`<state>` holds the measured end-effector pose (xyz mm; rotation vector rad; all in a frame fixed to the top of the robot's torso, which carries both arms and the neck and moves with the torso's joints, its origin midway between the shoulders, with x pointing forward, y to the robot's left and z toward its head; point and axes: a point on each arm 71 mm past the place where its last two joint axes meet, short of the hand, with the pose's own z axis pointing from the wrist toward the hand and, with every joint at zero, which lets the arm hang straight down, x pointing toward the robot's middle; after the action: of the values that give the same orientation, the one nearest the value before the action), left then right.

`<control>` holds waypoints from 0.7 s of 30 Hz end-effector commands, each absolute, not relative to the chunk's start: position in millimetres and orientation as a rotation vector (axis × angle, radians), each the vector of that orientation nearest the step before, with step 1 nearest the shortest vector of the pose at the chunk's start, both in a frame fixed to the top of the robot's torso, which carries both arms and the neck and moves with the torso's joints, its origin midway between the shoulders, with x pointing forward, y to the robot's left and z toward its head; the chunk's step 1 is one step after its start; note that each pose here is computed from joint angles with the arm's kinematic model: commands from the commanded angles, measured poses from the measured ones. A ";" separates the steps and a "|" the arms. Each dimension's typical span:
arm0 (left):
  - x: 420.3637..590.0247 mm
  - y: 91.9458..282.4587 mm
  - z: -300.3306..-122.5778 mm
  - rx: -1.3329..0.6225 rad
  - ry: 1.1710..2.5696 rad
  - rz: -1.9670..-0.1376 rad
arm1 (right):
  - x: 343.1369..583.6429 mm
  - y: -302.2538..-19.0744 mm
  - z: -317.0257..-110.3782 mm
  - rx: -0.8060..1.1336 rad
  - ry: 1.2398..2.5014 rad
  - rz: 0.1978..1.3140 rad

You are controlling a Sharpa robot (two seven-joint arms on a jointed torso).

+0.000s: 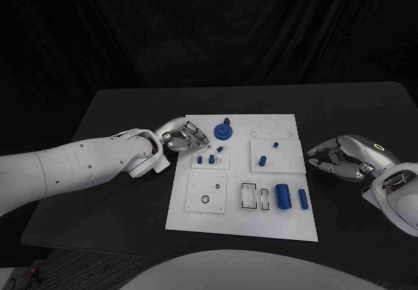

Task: Assemble the parts on the task board

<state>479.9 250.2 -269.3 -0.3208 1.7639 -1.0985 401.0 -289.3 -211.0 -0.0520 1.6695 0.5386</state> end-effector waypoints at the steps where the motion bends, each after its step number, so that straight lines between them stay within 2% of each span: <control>1: 476.8 251.5 -268.6 -0.308 1.731 -1.104 | 399.8 -290.4 -211.8 -0.042 1.675 0.528; 6: 475.8 255.1 -252.9 -0.286 1.666 -1.115 | 397.7 -291.3 -209.8 -0.036 1.666 0.529; 15: 496.3 248.3 -177.1 -0.103 1.567 -1.071 | 396.9 -290.9 -208.2 -0.029 1.664 0.527; 18: 502.5 243.4 -157.7 -0.048 1.569 -1.049 | 397.7 -289.7 -208.6 -0.030 1.667 0.526; 21: 505.8 238.0 -147.7 0.015 1.586 -1.023 | 398.4 -288.6 -208.9 -0.031 1.668 0.527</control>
<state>506.4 243.4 -146.2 -0.0719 1.5349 -1.0745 397.5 -287.6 -209.1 -0.0466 1.6684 0.5448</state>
